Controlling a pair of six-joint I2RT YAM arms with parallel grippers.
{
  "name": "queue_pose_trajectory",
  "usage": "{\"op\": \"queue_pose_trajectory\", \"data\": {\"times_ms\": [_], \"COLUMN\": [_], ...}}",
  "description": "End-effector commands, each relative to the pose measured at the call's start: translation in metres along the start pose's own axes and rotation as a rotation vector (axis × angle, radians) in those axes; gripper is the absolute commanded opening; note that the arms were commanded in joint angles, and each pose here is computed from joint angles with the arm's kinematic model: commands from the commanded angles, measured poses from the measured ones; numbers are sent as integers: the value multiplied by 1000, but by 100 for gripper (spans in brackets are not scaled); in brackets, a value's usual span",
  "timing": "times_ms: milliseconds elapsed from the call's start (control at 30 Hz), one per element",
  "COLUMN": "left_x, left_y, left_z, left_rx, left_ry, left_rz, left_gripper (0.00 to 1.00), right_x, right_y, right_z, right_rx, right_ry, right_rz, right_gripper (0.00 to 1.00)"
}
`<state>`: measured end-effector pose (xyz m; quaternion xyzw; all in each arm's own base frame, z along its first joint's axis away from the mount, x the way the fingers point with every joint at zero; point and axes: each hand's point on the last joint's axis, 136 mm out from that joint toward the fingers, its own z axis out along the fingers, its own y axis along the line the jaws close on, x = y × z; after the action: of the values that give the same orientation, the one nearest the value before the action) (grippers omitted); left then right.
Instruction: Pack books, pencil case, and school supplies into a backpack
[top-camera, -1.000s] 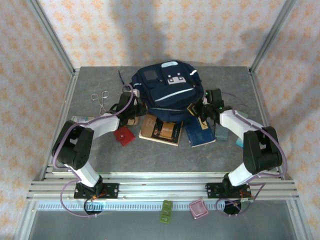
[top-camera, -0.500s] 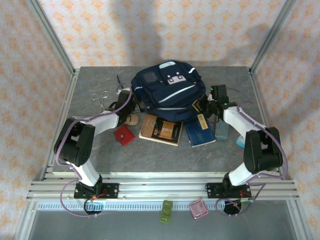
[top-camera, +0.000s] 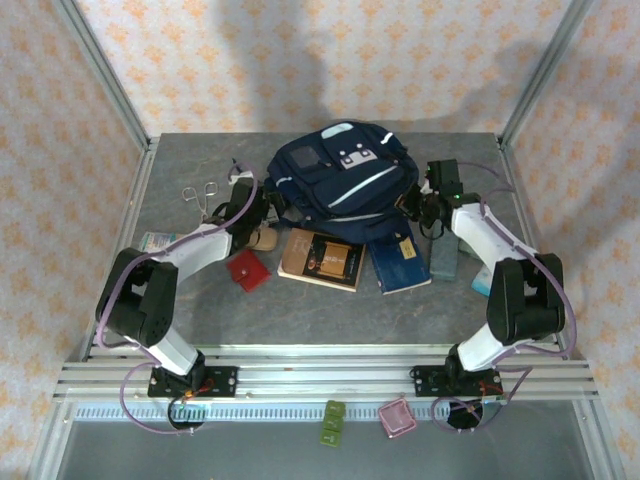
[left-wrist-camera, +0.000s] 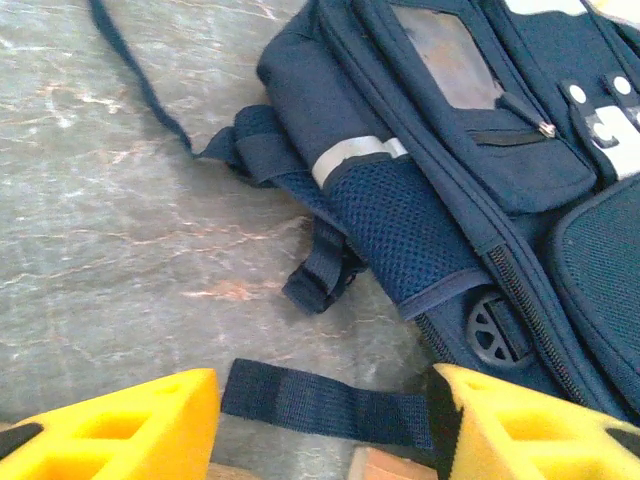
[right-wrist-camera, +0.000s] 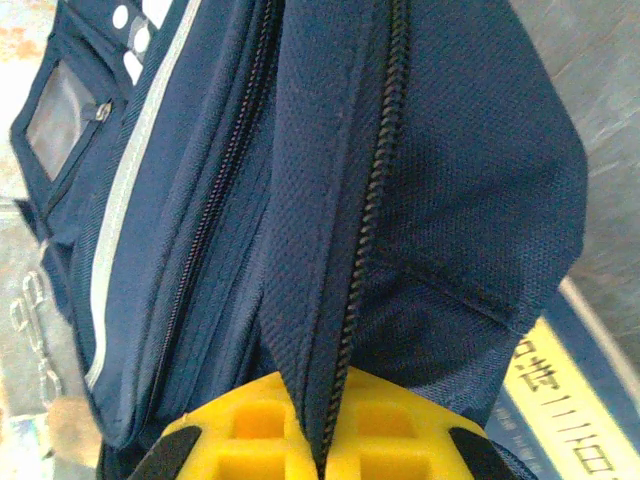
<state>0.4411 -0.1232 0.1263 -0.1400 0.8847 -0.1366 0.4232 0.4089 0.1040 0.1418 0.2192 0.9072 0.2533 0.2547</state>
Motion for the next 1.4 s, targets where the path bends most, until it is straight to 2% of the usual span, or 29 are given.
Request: {"op": "queue_pose_trajectory", "data": {"times_ms": [0, 200, 333, 400, 467, 600, 700, 867, 1000, 1167, 1367], "left_x": [-7, -17, -7, 3, 13, 28, 40, 61, 61, 41, 19], "left_y": [-26, -63, -77, -68, -44, -2, 21, 46, 59, 63, 37], "left_z": [16, 62, 103, 121, 130, 122, 108, 89, 66, 43, 49], "left_rx": [63, 103, 114, 61, -47, -128, -179, -250, -280, -263, -173], "left_ry": [25, 56, 121, 157, 187, 188, 216, 270, 242, 157, 129], "left_rz": [8, 30, 26, 11, -24, -106, -106, -70, -72, -100, -102], "left_gripper": [60, 61, 60, 57, 54, 48, 46, 44, 43, 43, 44], "right_x": [-29, -13, -5, -6, -9, -18, -23, -26, -41, -74, -113], "right_y": [4, 12, 12, 13, 12, 6, -1, -4, 0, 12, 38], "right_z": [-11, -4, 3, 2, -2, -7, -5, 8, 23, 50, 71], "right_rx": [37, -7, -7, -7, 4, 27, 40, 37, 39, 32, -12], "right_ry": [-117, -77, -54, -60, -77, -114, -129, -131, -155, -203, -247], "right_rz": [-81, -83, -82, -85, -88, -77, -57, -27, -14, -8, 16], "right_gripper": [0, 0, 0, 0, 0, 0, 0, 0, 0, 0, 0]}}
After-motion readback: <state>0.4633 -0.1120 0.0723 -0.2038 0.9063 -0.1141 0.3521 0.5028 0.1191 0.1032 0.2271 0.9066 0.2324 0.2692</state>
